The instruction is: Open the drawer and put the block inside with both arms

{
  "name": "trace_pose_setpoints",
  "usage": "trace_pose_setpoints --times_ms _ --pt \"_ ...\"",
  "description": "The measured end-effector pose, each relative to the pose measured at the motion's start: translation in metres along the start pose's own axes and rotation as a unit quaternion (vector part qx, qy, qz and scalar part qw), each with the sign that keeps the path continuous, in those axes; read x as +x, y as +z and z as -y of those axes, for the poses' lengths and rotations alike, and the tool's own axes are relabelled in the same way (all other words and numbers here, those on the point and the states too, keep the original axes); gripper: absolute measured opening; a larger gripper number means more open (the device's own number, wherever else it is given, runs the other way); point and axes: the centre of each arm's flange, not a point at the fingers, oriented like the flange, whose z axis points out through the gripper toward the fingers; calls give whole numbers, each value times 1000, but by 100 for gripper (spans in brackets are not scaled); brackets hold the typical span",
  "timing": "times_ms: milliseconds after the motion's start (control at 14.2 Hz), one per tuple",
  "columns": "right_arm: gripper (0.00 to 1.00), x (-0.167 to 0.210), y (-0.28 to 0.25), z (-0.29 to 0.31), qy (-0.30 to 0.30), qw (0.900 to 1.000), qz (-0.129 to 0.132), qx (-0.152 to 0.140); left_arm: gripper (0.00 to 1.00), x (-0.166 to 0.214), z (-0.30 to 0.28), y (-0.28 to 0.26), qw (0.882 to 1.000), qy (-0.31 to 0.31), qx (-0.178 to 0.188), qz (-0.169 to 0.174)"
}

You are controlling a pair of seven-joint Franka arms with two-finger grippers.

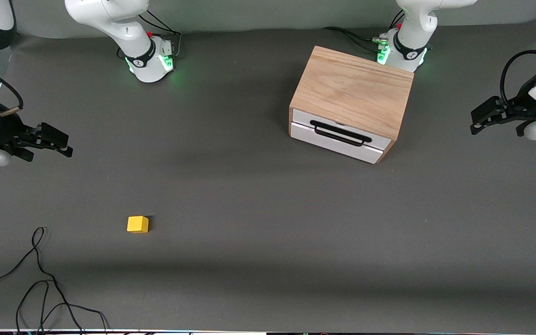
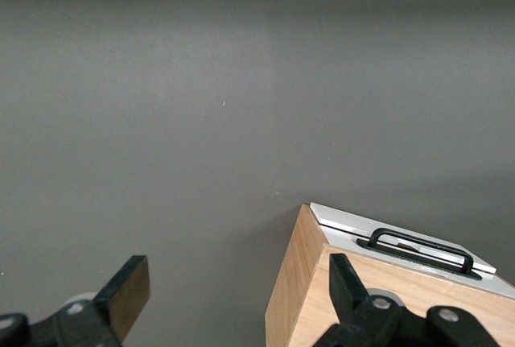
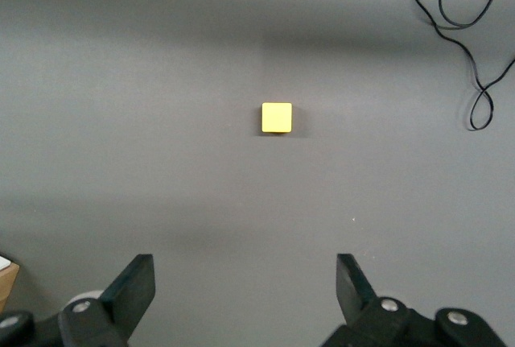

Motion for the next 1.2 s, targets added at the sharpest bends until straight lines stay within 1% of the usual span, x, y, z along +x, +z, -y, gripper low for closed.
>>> trace_pose_setpoints --times_ms 423,1198 --pt "100 3 7 -6 6 1000 5 -2 100 0 1 0 1000 -1 0 0" --pt "100 15 35 -5 6 1000 28 -5 100 0 2 0 1000 -2 1 1"
